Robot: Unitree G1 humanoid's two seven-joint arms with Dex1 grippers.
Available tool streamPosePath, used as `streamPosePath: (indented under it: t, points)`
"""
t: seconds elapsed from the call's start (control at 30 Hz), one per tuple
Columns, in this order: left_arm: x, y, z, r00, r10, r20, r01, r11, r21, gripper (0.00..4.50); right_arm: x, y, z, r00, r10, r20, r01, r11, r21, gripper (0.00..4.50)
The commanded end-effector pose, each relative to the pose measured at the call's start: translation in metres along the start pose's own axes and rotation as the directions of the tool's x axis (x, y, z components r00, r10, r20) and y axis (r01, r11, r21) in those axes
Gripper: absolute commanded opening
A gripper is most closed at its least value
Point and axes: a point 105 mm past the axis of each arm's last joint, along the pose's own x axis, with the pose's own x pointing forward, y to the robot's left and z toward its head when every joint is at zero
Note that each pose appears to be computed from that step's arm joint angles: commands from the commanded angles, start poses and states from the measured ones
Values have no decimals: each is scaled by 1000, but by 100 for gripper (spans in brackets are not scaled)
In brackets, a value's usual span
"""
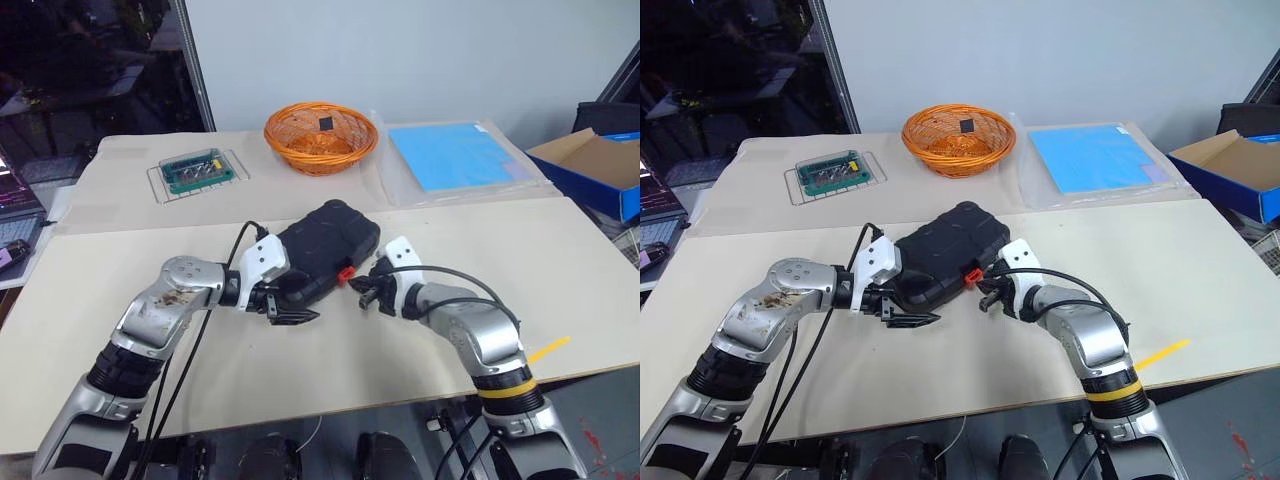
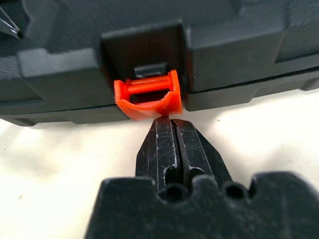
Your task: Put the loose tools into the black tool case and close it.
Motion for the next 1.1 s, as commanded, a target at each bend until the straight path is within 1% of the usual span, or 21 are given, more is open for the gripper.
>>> streamPosePath:
  t: [0.03,0.27,0.47,0.57,0.63,0.67,0.7,0.73,0.77,0.8,0.83,0.93,0.97,1.0,1.03,1.1]
  points:
    - [9,-8,-38,993,-36,-109,23,993,-115,450,-7,13,48,987,51,150,-40,996,-77,4]
    - [11,-11,-40,993,-43,-112,29,992,-120,450,5,17,55,985,72,155,-60,995,-78,4]
    - [10,-11,-40,994,-31,-107,18,993,-115,450,16,21,53,984,95,150,-84,993,-79,4]
    - [7,-9,-34,999,-3,-55,-2,996,-89,450,-1,23,69,961,118,251,-95,990,-102,4]
    - [4,-7,-17,997,37,65,-35,999,-41,450,-17,26,81,934,124,335,-82,987,-139,4]
    - [3,-6,-11,993,51,109,-48,998,-26,450,-22,27,84,925,126,357,-75,986,-152,4]
    - [-1,-3,-1,979,97,176,-100,995,5,450,-31,28,89,907,134,400,-76,985,-158,30]
    - [-7,-2,10,961,115,251,-105,993,-53,450,-44,30,93,886,140,442,-79,985,-153,60]
    - [-16,0,19,937,145,317,-118,988,-102,450,-55,32,92,877,146,458,-81,984,-159,76]
    - [-26,-3,25,916,156,369,-113,985,-134,450,-69,36,88,876,165,452,-90,979,-183,109]
    - [-36,-7,26,907,167,386,-116,982,-151,450,-80,38,82,883,174,436,-92,975,-203,141]
    - [-55,-15,15,908,213,361,-146,968,-203,450,-106,40,65,915,182,360,-93,964,-251,250]
    - [-63,-18,9,913,227,340,-158,963,-221,450,-115,38,60,925,173,337,-84,962,-261,276]
    - [-70,-21,4,916,240,322,-167,957,-237,450,-124,35,57,934,163,319,-77,961,-264,320]
    - [-76,-24,0,918,250,308,-176,952,-249,450,-132,33,54,943,151,298,-68,960,-271,344]
    - [-90,-35,-10,926,267,267,-194,943,-271,450,-154,22,42,970,92,227,-24,958,-287,421]
